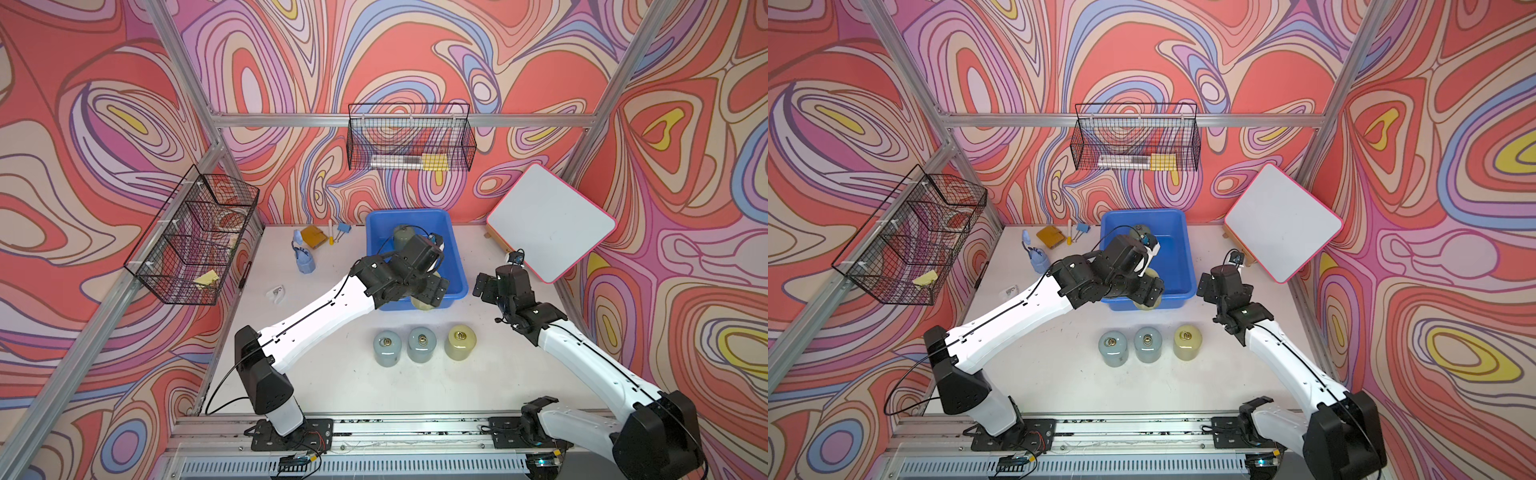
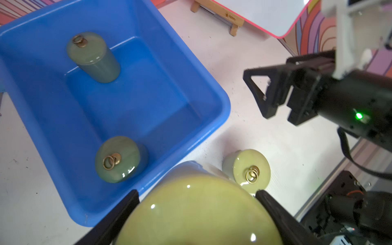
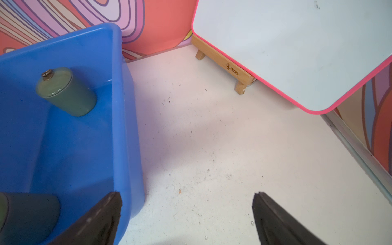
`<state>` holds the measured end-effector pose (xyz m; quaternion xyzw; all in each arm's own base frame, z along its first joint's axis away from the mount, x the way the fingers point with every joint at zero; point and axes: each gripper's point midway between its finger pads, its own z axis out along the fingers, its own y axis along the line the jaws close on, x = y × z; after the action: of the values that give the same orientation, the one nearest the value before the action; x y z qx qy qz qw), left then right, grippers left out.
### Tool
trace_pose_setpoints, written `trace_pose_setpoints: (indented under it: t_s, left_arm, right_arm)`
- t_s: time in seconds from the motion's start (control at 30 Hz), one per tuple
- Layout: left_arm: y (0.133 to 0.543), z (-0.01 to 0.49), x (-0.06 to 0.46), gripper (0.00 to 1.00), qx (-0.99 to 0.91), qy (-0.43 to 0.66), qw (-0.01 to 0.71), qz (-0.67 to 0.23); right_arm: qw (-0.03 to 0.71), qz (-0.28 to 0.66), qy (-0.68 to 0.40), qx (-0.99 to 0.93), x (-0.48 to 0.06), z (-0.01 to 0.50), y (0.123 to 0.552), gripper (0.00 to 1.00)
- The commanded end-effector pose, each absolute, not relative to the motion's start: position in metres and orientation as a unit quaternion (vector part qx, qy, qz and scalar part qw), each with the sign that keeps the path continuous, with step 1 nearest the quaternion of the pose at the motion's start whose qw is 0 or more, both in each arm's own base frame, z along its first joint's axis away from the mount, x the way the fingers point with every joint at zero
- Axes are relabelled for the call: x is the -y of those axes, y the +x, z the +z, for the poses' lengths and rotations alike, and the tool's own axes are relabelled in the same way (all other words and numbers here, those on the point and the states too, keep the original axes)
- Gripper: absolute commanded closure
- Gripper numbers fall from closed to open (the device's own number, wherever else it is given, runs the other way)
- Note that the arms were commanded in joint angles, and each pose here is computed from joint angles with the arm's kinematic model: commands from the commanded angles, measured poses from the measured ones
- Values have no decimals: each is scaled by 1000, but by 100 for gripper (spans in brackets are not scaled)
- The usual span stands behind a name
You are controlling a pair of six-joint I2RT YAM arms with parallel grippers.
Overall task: Take the tea canister out of the basket
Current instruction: Place the tea canister at the center of the board.
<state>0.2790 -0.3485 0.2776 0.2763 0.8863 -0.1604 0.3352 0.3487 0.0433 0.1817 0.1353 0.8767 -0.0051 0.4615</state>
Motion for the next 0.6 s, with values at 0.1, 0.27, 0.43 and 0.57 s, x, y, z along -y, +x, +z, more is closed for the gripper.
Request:
trace_pose_setpoints:
  t_s: [0.1, 0.27, 0.43, 0.57]
  left_arm:
    - [236, 311, 357, 41, -856, 279, 387, -198]
    - [198, 294, 375, 44, -846, 303, 384, -214]
    - [168, 269, 394, 44, -838, 336, 378, -207]
    - [148, 248, 411, 44, -827, 353, 378, -222]
  right_arm:
    - [449, 7, 151, -880, -36, 174, 344, 2]
    - [450, 9, 156, -879, -33, 175, 343, 2]
    - [451, 11, 157, -878, -32, 175, 343, 2]
    - [452, 12, 159, -878, -32, 176, 342, 2]
